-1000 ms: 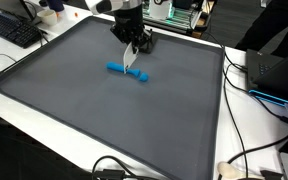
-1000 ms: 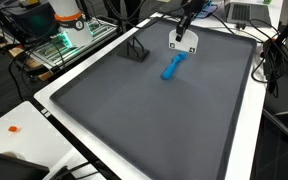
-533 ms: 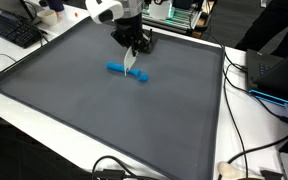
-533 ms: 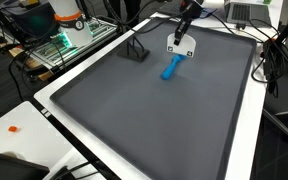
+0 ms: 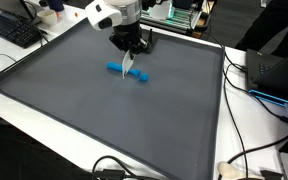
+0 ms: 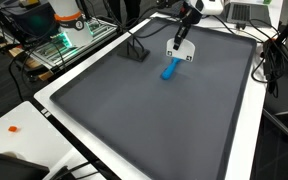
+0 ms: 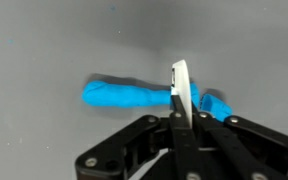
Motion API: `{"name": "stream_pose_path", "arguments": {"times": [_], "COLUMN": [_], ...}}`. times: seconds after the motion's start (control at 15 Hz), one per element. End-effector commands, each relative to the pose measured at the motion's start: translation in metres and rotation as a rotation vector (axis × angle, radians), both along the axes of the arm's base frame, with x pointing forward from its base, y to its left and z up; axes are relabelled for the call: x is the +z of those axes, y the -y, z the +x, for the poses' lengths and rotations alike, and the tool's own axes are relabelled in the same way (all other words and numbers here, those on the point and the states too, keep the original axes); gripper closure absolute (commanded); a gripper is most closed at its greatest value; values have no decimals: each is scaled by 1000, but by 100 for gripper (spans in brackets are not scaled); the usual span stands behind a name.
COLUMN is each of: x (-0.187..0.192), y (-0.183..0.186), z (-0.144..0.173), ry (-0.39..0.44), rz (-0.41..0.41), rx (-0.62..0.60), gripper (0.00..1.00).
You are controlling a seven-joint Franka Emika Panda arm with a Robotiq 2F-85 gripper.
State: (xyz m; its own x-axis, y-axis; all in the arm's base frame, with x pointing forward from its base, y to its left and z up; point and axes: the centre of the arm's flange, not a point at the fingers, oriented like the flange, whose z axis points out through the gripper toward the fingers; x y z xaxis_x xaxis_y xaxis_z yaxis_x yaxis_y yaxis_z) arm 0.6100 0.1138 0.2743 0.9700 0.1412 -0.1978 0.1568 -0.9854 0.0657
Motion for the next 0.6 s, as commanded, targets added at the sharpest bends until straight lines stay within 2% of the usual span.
{"name": "stream_pose_path", "arguments": {"times": [0.0,0.53], "x": [-9,-21], "y": [6,8], "z": [-1,2], "ry": [23,45], "rz": [-13,-10], "rx": [26,25], "gripper": [99,99]}}
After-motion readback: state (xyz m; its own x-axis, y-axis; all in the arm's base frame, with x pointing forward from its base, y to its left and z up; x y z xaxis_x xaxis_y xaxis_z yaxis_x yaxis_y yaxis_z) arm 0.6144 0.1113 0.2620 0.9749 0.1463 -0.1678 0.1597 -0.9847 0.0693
